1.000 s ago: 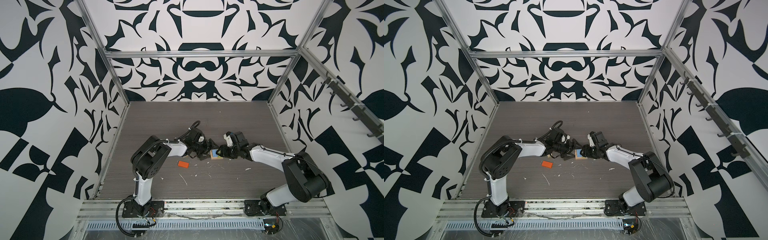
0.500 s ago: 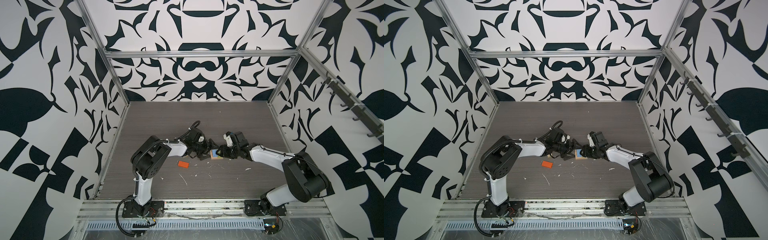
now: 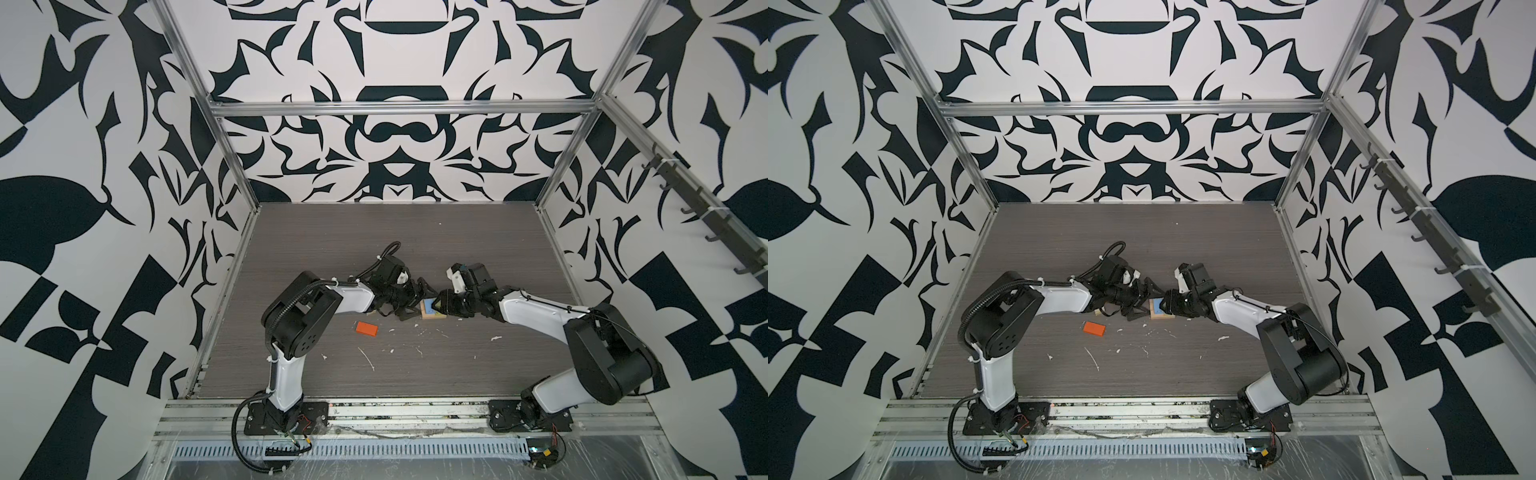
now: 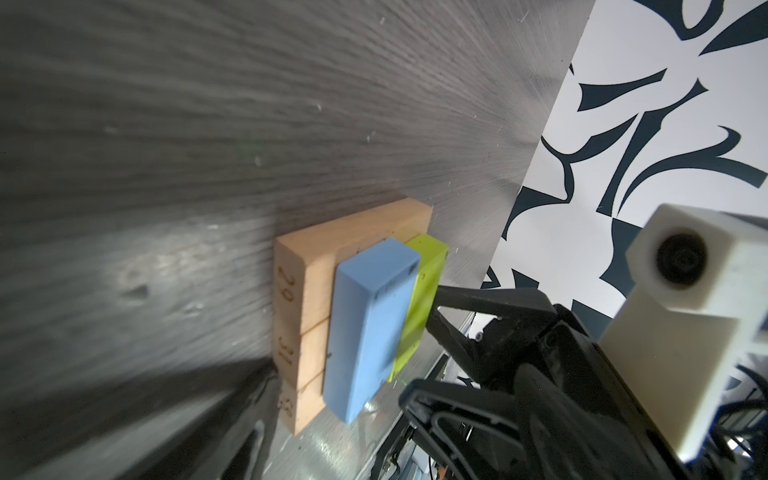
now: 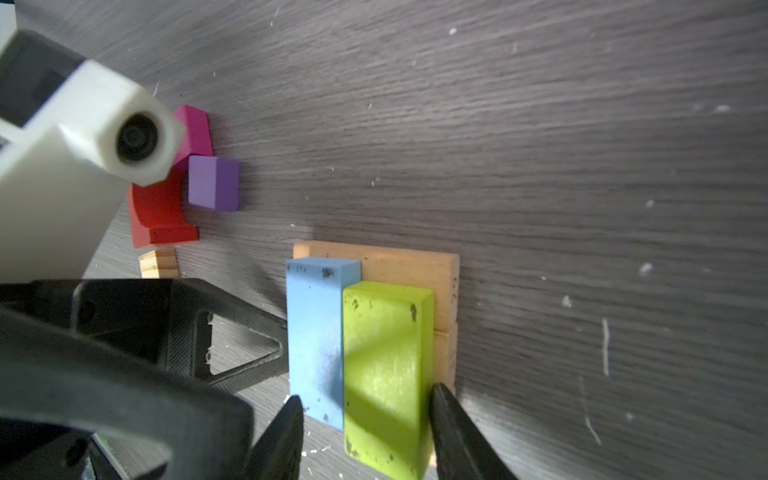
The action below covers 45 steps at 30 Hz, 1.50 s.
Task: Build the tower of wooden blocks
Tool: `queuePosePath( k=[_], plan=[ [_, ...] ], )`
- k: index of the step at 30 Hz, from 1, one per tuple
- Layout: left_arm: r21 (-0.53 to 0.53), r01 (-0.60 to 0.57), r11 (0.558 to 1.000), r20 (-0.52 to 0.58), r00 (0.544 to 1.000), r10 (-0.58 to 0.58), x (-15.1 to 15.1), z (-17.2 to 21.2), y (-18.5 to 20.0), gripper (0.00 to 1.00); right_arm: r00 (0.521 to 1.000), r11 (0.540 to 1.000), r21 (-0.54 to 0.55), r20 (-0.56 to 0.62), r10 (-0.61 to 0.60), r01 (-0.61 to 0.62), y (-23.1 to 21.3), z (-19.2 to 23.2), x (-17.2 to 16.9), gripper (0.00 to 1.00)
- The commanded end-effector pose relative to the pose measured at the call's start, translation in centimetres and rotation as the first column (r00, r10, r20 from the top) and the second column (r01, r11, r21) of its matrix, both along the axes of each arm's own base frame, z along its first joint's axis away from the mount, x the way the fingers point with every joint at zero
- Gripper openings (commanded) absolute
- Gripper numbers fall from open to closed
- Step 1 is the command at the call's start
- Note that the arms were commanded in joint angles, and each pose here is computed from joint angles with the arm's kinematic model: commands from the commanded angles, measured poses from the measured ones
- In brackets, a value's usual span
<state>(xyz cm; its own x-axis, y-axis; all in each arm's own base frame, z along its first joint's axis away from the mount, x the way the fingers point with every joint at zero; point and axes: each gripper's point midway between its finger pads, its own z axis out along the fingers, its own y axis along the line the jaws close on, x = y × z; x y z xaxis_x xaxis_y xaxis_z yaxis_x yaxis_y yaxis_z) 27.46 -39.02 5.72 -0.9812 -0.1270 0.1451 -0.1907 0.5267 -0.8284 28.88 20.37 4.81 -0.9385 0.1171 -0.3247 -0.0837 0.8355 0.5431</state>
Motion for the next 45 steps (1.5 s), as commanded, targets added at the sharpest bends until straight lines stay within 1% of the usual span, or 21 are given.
queuePosePath(
  k=[1, 37, 40, 45],
  plan=[
    [-0.006, 0.05, 0.999, -0.03, 0.998, -0.05, -1.7, -0.3, -0.4, 0.91, 0.996, 0.998, 0.058, 0.085, 0.014, -0.019, 1.5, 2.3, 1.6, 0.52],
    [-0.006, 0.049, 0.999, -0.029, 0.998, -0.05, -1.6, -0.3, -0.5, 0.91, 0.995, 0.995, 0.093, 0.098, 0.03, -0.039, 2.1, 2.8, 1.2, 0.53],
    [-0.005, 0.049, 0.999, -0.029, 0.998, -0.049, -1.7, -0.3, -0.5, 0.91, 0.994, 0.997, 0.076, 0.11, 0.018, -0.027, 1.7, 2.9, 1.3, 0.52],
    [-0.001, 0.043, 0.999, -0.022, 0.999, -0.043, -1.7, 0.0, -0.3, 0.91, 0.984, 0.999, -0.015, 0.171, -0.046, 0.049, -0.6, 3.6, 1.6, 0.52]
  ],
)
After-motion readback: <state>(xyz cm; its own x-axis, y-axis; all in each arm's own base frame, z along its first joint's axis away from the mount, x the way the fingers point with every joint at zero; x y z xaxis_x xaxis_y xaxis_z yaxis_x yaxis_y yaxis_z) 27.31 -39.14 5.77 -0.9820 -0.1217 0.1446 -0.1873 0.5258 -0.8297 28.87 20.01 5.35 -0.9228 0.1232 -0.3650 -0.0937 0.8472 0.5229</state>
